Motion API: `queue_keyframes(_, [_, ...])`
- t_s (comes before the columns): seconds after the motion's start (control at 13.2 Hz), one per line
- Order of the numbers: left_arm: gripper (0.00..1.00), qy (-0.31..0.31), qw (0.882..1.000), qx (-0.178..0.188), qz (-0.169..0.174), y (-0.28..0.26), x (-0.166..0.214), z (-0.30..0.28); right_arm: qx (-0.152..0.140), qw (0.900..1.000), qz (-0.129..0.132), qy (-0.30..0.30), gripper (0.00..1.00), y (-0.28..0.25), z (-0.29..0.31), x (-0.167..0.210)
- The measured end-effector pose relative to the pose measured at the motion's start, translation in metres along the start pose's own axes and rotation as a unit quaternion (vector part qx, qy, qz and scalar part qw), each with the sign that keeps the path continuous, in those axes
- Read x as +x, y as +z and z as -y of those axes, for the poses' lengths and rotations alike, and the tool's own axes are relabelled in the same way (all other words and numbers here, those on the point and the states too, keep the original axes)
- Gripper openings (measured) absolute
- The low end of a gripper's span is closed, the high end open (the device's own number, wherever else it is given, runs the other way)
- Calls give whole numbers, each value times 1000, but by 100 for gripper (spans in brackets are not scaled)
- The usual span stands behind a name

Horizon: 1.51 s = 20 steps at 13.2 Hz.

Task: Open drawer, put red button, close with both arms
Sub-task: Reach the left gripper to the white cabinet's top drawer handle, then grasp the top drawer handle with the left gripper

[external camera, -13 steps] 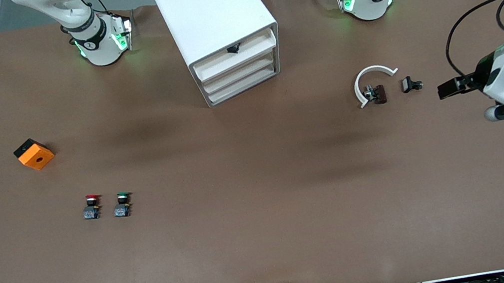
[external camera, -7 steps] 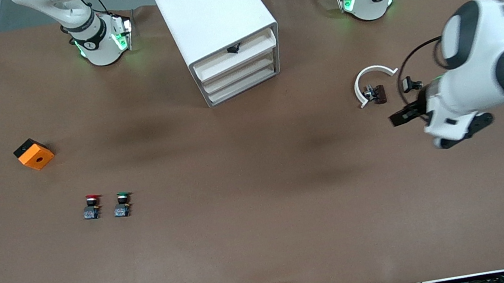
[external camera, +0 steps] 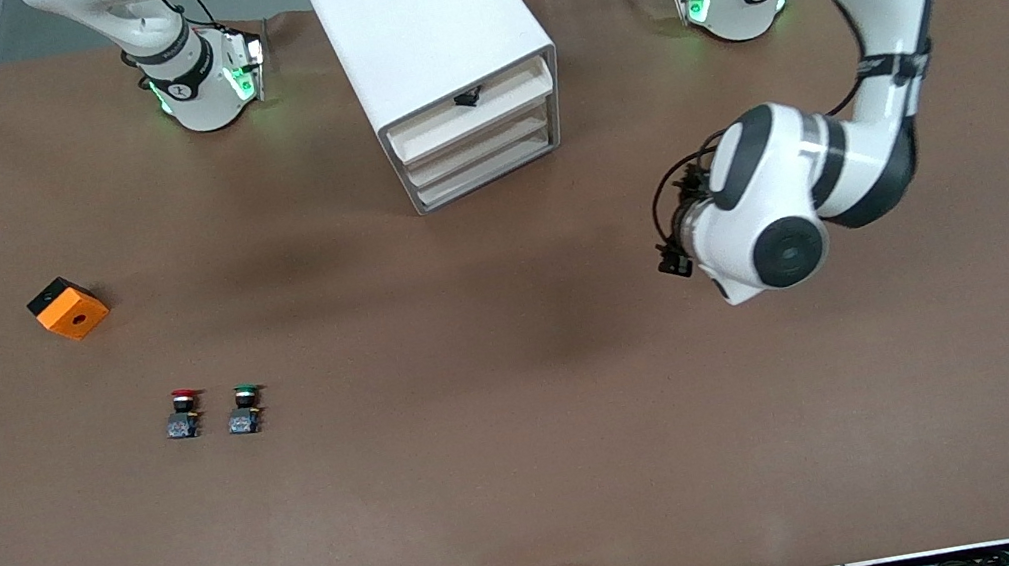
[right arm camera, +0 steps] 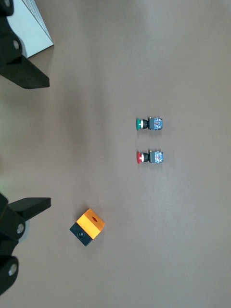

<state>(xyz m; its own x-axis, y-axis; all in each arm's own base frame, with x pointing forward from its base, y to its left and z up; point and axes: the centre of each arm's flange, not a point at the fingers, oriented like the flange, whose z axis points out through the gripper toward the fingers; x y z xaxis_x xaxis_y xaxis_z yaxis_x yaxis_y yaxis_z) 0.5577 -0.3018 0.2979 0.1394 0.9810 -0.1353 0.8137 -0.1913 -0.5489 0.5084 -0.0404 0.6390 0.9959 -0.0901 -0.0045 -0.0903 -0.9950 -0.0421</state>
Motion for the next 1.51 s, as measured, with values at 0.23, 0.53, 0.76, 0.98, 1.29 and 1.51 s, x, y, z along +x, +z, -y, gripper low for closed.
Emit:
queue_keyframes(0.23, [100,-78,994,72,9,65,-66,2,0,1000,0,0,100,0,0,0])
queue_keyframes(0.53, [100,-121,974,164,103,104,-94,-2,0,1000,0,1,100,0,-1,0])
queue_keyframes(0.76, [100,-181,949,210,148,113,-107,-4,0,1000,0,-5,100,0,-1,0])
queue_keyframes(0.98, [100,-203,929,245,188,119,-118,-6,-2,1000,-1,-29,100,1,-3,1])
queue_keyframes(1.29, [86,-222,903,290,225,137,-125,-12,-3,1000,-1,-28,100,1,-6,2])
queue_keyframes(1.51, [67,-218,895,316,227,156,-127,-14,-3,1000,-1,-28,100,1,-7,2])
